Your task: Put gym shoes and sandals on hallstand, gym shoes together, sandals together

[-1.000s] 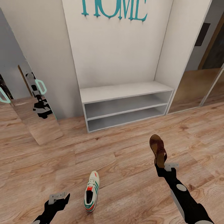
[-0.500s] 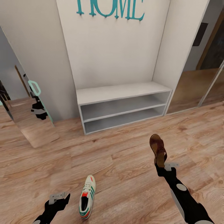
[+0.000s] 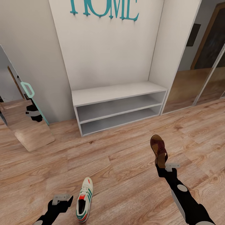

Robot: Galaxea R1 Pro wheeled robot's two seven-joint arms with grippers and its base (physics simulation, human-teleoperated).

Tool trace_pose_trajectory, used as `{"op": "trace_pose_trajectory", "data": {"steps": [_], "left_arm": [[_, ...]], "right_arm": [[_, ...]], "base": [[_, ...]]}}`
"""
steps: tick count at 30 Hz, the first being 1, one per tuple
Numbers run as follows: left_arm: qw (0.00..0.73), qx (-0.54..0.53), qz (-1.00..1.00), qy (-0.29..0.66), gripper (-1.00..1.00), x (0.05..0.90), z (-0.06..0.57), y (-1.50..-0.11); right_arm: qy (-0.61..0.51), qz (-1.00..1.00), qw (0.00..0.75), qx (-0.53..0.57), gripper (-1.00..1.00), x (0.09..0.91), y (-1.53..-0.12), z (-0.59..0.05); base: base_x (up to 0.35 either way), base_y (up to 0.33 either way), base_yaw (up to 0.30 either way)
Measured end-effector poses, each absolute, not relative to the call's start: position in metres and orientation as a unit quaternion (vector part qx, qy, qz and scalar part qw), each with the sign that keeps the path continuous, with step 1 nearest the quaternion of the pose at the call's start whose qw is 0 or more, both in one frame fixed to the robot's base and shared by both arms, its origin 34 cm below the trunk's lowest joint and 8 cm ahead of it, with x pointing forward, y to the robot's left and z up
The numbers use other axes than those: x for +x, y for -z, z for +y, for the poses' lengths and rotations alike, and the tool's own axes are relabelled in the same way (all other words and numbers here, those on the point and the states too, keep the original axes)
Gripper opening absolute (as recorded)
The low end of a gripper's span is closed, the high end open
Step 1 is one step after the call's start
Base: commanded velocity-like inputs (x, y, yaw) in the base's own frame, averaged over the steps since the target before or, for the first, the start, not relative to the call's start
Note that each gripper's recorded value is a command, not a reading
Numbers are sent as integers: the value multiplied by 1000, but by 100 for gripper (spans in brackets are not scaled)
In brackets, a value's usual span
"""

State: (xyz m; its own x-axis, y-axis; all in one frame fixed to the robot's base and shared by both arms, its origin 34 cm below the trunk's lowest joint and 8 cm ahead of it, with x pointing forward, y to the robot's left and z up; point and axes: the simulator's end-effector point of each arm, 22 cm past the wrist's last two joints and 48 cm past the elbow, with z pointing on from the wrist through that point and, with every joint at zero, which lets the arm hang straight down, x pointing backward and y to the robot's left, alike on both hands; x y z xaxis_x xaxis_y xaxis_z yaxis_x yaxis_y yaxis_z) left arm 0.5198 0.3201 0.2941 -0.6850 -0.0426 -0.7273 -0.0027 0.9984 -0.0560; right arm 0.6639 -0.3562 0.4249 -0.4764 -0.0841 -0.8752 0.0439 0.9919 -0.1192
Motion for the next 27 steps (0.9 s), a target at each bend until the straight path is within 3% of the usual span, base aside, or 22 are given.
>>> {"op": "trace_pose_trajectory", "data": {"steps": [27], "left_arm": [[408, -4, 912, 33, 100, 545, 308, -259]], "right_arm": [[66, 863, 501, -6, -100, 649, -368, -360]], "base": [[0, 0, 0]]}}
